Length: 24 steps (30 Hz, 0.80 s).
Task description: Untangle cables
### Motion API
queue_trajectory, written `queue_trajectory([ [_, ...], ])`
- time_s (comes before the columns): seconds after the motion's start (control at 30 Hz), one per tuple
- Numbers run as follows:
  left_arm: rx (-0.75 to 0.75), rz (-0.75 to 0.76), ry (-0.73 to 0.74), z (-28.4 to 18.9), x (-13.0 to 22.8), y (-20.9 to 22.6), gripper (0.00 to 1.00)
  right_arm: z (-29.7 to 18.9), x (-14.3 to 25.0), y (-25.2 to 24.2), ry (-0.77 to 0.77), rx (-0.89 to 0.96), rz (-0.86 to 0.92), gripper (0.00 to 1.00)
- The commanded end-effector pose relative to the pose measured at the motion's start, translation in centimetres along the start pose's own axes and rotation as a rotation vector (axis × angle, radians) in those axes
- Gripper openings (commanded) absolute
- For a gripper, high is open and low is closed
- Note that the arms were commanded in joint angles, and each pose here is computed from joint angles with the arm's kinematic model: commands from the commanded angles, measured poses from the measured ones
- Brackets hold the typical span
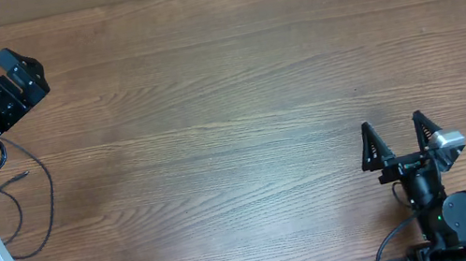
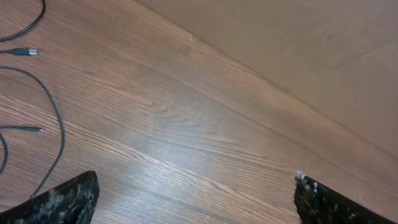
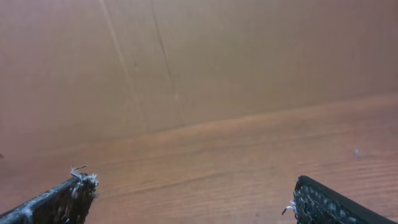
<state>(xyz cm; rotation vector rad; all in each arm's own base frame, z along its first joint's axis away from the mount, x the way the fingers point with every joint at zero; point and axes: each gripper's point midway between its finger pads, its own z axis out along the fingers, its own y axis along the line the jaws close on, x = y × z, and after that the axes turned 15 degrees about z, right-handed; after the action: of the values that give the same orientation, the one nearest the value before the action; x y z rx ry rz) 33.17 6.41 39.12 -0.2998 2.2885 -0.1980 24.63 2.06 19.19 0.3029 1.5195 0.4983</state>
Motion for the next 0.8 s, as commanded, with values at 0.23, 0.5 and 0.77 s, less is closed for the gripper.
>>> queue_trajectory([
  [0.23, 0.009, -0.005, 0.002, 0.12, 0.00, -0.18, 0.99, -0.19, 1.70, -1.24, 0.046, 0.042, -0.001, 1.00],
  [0.5, 0.009, -0.005, 0.002, 0.12, 0.00, -0.18, 0.99, -0.19, 1.61, -1.31, 0.042, 0.047, -0.002, 1.00],
  [0.77, 0.009, -0.005, 0.002, 0.12, 0.00, -0.18, 1.00, -0.19, 1.60, -1.32, 0.042, 0.047, -0.002, 1.00],
])
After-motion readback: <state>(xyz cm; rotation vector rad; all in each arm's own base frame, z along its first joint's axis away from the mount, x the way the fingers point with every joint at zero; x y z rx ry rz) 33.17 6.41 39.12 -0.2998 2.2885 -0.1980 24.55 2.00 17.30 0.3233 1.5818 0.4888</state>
